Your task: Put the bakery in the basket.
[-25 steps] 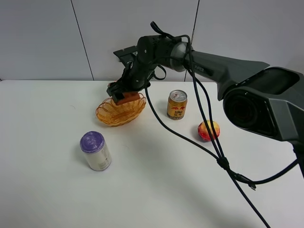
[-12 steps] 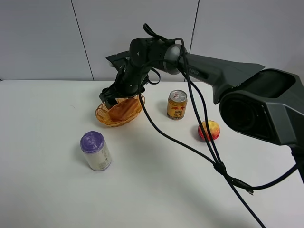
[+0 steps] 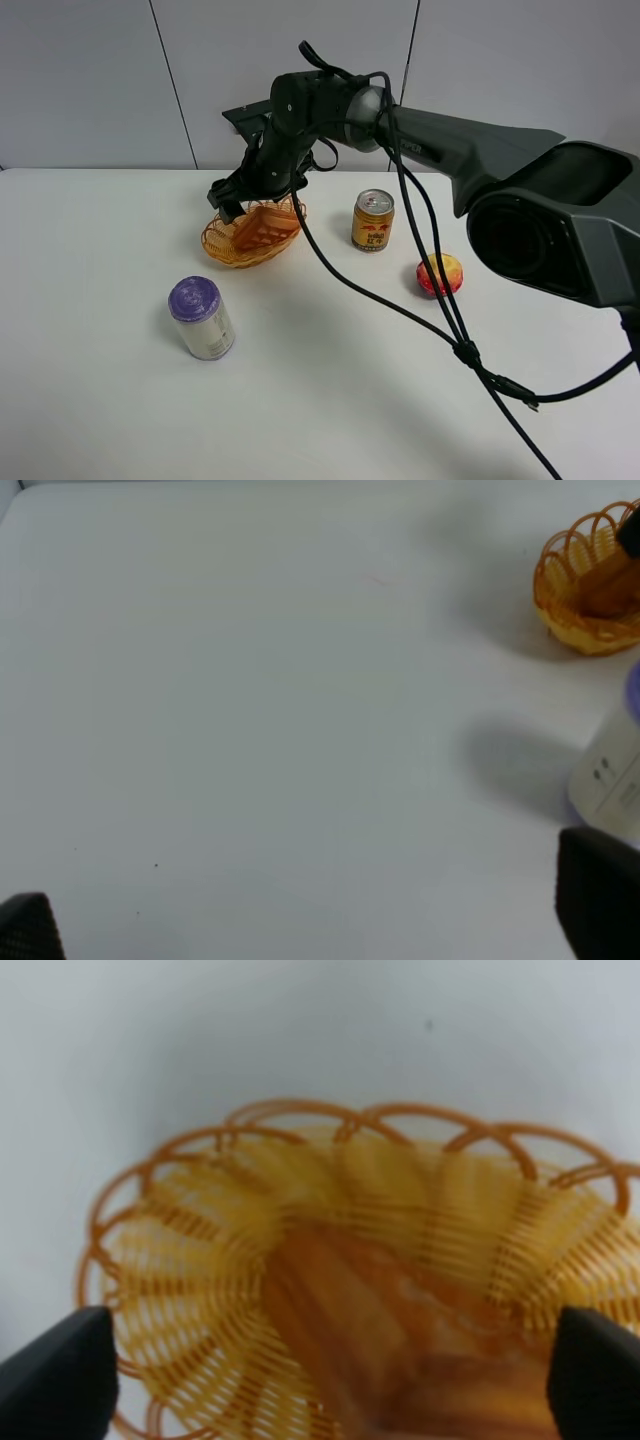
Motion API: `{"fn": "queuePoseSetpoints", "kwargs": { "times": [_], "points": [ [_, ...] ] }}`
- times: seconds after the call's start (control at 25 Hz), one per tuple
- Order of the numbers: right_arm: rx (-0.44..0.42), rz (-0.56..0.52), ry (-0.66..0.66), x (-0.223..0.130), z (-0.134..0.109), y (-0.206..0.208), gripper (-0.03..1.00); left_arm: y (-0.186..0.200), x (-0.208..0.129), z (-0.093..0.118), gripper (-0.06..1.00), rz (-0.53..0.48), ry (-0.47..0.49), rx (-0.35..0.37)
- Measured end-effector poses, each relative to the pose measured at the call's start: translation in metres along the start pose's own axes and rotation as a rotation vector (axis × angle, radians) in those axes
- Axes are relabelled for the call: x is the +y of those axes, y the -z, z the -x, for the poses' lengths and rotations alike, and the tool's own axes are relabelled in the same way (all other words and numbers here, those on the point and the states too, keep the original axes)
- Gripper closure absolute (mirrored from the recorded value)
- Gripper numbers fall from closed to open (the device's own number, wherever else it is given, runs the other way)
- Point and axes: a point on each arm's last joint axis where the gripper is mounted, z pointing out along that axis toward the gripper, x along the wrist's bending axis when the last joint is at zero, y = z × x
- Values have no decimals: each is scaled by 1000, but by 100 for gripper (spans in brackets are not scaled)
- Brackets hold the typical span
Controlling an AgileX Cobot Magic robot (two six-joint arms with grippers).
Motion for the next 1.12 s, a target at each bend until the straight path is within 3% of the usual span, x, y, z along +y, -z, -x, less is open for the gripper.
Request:
{"fn": "queuePoseSetpoints", "kwargs": {
  "times": [0.36, 0.68, 0.92, 1.12],
  "points": [
    [-63, 250, 91, 39, -15, 126, 5, 0, 0, 0, -5, 0, 0, 0],
    [-87, 419, 91, 45, -14, 220, 5, 0, 0, 0, -5, 0, 0, 0],
    [-125, 479, 49, 16, 3, 262, 5, 0, 0, 0, -5, 0, 0, 0],
    [-149, 673, -53, -38, 21, 308, 5, 0, 0, 0, -5, 0, 0, 0]
  ]
}}
